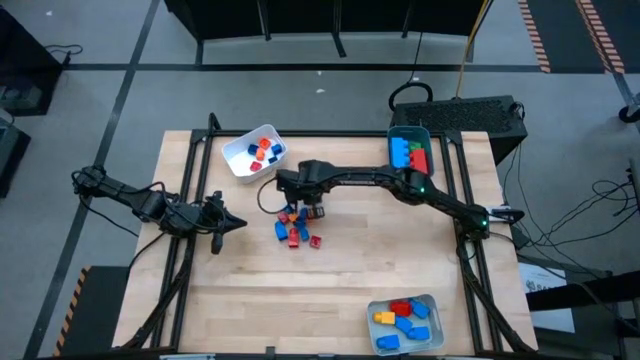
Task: Sort blocks by size
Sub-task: Put the small 4 stud red game piece into the white bin, then put the small 4 stud orange game piece into the white bin
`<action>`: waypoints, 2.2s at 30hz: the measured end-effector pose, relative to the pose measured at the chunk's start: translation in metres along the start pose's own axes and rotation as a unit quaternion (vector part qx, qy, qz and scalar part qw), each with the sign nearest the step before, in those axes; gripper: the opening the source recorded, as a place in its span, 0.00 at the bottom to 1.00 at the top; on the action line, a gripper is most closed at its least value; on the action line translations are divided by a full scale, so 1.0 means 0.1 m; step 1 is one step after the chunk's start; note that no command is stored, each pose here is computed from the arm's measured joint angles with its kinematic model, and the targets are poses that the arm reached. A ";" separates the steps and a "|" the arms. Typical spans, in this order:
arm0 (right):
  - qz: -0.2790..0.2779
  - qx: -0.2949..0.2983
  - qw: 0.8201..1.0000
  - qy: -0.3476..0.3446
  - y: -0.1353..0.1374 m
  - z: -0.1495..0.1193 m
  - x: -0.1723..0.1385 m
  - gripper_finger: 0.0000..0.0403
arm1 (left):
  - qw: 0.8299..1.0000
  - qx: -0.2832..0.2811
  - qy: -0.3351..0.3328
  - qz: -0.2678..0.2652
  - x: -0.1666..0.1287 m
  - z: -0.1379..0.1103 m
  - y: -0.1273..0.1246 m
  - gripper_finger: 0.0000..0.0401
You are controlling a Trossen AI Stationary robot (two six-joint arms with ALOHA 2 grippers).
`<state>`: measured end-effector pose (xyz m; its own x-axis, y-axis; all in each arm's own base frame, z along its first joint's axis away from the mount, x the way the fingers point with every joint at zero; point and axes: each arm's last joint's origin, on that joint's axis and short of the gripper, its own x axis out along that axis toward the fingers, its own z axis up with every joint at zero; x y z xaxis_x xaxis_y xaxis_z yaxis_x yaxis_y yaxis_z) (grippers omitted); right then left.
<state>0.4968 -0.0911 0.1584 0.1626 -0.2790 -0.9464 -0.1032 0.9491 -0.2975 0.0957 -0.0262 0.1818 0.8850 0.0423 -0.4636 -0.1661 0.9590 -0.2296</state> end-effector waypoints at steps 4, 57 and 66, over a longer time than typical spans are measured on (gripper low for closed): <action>-0.047 0.073 0.991 -0.105 -0.21 0.20 -0.23 0.16 | 1.000 -0.001 -0.002 -0.001 0.00 0.00 0.00 0.00; 0.117 0.084 0.989 0.013 0.47 0.04 -0.68 0.59 | 1.000 0.000 -0.008 0.010 0.00 0.01 0.00 0.00; 0.099 0.095 0.990 0.038 0.60 0.09 -0.32 0.59 | 1.000 -0.010 -0.007 0.009 0.00 0.01 0.00 0.00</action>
<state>0.4946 -0.0235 0.1722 0.0820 -0.0876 -0.9928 0.0617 0.9947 -0.0827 0.0959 -0.0257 0.1825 0.8877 0.0630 -0.4561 -0.1901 0.9524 -0.2384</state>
